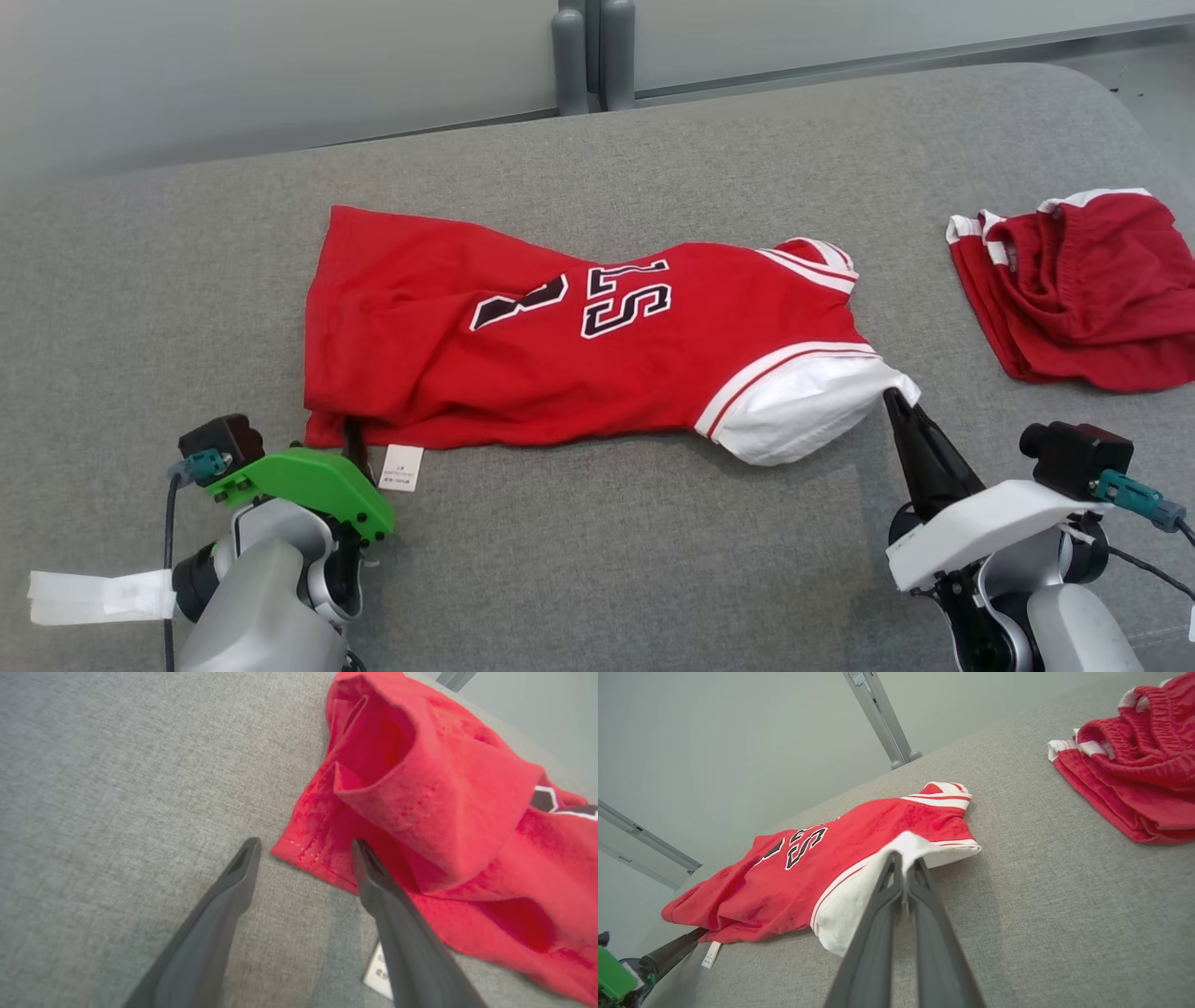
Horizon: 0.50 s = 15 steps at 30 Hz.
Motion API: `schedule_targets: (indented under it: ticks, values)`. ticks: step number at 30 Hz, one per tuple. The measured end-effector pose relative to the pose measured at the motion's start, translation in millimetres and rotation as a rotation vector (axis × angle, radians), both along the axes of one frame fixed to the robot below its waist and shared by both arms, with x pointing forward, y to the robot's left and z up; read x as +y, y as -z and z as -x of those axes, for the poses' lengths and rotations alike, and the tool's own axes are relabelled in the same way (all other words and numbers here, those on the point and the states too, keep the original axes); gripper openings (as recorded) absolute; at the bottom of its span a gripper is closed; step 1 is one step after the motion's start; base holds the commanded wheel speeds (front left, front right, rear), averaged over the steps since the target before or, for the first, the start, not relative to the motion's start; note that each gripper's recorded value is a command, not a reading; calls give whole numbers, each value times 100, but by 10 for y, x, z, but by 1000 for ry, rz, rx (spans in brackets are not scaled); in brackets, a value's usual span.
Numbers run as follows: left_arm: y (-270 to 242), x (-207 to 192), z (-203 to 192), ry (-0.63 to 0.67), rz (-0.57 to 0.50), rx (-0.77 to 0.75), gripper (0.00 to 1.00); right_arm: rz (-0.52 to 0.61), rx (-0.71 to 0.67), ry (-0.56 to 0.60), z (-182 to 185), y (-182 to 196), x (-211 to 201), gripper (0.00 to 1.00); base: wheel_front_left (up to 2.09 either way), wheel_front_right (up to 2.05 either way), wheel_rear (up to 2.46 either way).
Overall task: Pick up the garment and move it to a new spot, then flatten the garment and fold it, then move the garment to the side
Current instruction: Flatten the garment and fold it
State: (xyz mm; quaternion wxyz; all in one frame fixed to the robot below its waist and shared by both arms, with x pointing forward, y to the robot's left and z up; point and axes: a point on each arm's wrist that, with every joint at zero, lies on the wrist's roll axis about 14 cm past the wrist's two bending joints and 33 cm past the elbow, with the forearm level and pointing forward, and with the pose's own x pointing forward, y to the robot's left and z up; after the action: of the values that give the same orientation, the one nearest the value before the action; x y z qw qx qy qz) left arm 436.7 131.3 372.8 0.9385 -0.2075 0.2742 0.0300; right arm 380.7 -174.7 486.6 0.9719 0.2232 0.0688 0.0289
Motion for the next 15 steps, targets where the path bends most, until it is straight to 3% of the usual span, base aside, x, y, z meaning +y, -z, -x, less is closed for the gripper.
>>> schedule_targets:
  ticks: [1,2,4,5,15]
  values:
    - [7,-1,-14,1,-2,4,100,0,-1,0,-6,-3,-1,0,0,0,0]
    - [17,-8,-24,4,-3,11,89,1,-3,2,-11,-9,-6,0,0,0,0]
    - [37,-16,-36,13,-9,24,38,2,-3,5,-8,-7,-14,0,0,0,0]
    - [40,-20,-42,16,-11,26,0,2,-4,7,-4,-5,-20,0,0,0,0]
    - [-118,-108,-65,35,43,-58,0,4,-43,31,3,-116,-92,0,0,0,0]
